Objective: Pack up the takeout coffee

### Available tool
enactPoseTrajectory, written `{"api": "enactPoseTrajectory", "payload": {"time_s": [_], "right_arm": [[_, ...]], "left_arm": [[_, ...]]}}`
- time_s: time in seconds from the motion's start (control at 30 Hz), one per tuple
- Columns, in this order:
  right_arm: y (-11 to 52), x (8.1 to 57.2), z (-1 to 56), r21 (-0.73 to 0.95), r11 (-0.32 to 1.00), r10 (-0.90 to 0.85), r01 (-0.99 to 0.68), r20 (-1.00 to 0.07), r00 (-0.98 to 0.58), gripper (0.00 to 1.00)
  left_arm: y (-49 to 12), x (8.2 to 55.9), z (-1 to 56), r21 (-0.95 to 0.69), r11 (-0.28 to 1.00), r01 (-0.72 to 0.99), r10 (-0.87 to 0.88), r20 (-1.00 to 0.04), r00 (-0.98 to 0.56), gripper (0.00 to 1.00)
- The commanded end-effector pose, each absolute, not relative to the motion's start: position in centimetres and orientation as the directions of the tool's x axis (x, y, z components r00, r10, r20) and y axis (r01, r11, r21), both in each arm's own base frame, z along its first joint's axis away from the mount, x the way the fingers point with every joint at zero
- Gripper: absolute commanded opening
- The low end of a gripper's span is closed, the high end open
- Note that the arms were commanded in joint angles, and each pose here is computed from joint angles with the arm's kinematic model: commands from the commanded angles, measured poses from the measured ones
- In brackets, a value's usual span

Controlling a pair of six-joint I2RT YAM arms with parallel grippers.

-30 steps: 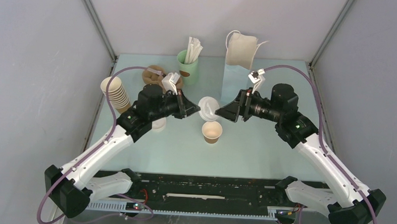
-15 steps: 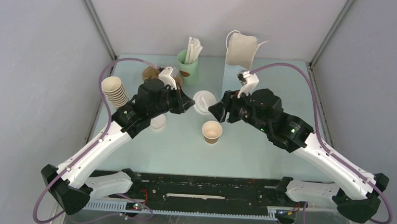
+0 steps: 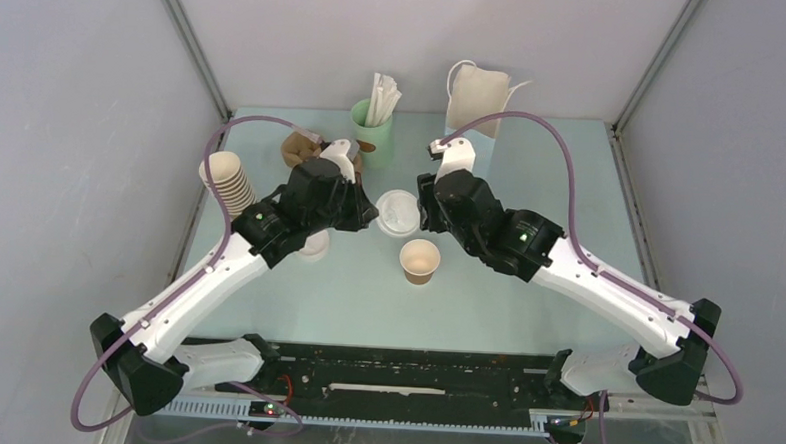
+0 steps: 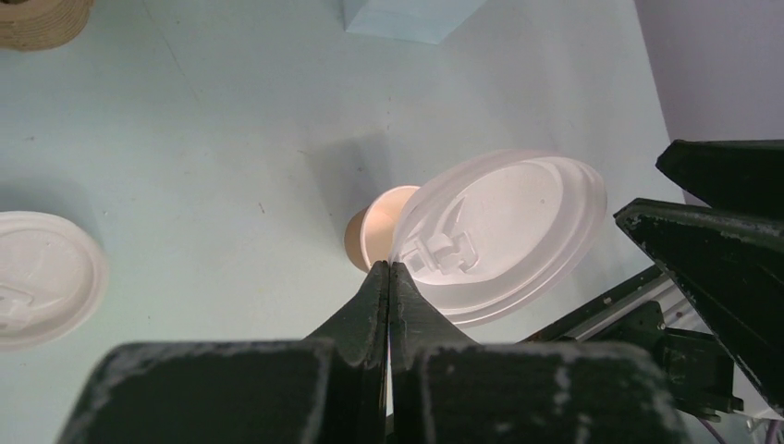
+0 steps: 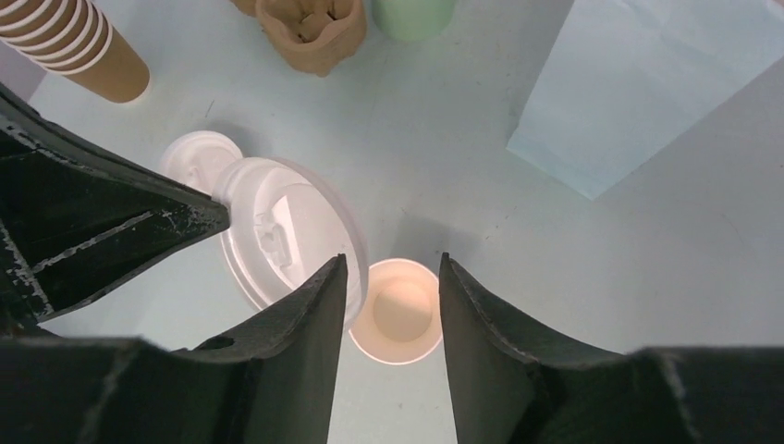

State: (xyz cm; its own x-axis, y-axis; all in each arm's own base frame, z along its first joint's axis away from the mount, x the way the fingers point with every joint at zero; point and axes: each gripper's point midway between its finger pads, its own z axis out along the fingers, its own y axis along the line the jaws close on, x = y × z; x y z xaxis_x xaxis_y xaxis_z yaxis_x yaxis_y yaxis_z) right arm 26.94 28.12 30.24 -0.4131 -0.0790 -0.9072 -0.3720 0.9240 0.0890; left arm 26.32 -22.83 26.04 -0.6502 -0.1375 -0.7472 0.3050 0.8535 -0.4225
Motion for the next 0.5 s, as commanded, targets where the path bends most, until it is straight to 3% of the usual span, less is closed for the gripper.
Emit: {"api": "enactPoseTrajectory", "payload": {"time_s": [0.0,0.47], "right_arm": [[29.2,26.8,32.4,0.080,0.914,-0.078,-0.399,-0.928,-0.365,0.49],[30.9,27.8,29.4,-0.018,0.919,-0.183,-0.395,-0.905,-0.384,0.40]], "left_arm": [[-22.8,26.8,28.1,-0.404,0.859,0.315,-0.139,-0.776,-0.615,0.00],[-22.7,26.5,28.0,-0.404,0.865,0.298,-0.137,-0.761,-0.634,0.00]]}}
